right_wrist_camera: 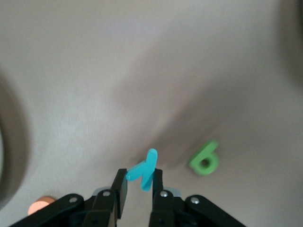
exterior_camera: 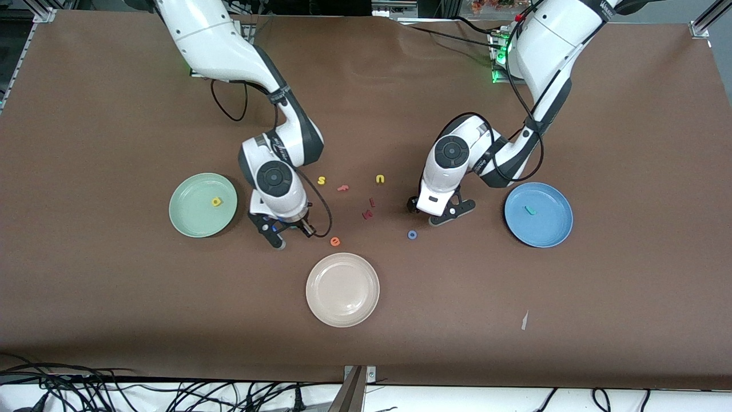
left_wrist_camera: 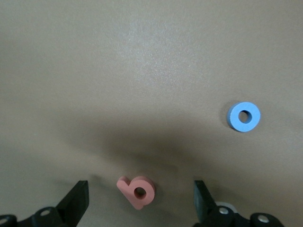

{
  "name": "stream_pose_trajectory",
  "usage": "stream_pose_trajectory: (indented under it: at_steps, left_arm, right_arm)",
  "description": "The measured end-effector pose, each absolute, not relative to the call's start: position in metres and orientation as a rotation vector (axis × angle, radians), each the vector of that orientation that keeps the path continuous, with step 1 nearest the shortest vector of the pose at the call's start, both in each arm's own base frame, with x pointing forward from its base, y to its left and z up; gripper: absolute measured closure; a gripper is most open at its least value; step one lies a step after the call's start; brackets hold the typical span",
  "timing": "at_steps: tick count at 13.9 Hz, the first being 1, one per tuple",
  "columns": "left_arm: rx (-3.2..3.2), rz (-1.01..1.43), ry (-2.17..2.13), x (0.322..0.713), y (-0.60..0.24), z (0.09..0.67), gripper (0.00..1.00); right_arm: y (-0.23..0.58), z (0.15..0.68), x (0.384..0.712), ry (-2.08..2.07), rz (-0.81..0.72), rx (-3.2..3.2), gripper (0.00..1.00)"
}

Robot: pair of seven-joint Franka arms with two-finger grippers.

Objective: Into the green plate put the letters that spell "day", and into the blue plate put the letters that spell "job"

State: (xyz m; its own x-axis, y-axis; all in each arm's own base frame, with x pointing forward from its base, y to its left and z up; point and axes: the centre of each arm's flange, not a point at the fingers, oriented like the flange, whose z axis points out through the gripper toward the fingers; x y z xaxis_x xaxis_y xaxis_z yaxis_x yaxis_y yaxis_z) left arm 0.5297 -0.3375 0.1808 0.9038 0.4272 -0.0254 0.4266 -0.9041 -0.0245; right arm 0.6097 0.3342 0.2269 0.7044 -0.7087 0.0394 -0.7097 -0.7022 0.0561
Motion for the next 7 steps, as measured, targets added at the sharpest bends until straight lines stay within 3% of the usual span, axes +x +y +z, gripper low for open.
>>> stream_pose_trajectory:
  at_steps: [1, 3, 4, 6, 7]
  left_arm:
    - [-3.043, 0.051, -0.695, 0.529, -0.338, 0.179, 0.04]
    - [-3.034, 0.06, -0.723, 0.528, -0.338, 0.175, 0.18]
    - [-3.03, 0.065, -0.73, 0.528, -0.338, 0.173, 0.18]
    - [-3.027, 0.071, -0.738, 0.527, -0.338, 0.17, 0.3]
    - [-3.025, 0.072, -0.741, 0.527, -0.338, 0.169, 0.3]
  right_arm:
    - [0.32, 0.246, 0.614, -1.119, 0.007, 2.841, 0.74]
    - [0.289, 0.279, 0.621, -1.018, -0.003, 2.863, 0.74]
    - [0.267, 0.29, 0.622, -0.963, -0.007, 2.873, 0.74]
    - [0.212, 0.298, 0.616, -0.839, -0.042, 2.897, 0.74]
    - [0.182, 0.298, 0.61, -0.794, -0.06, 2.92, 0.74]
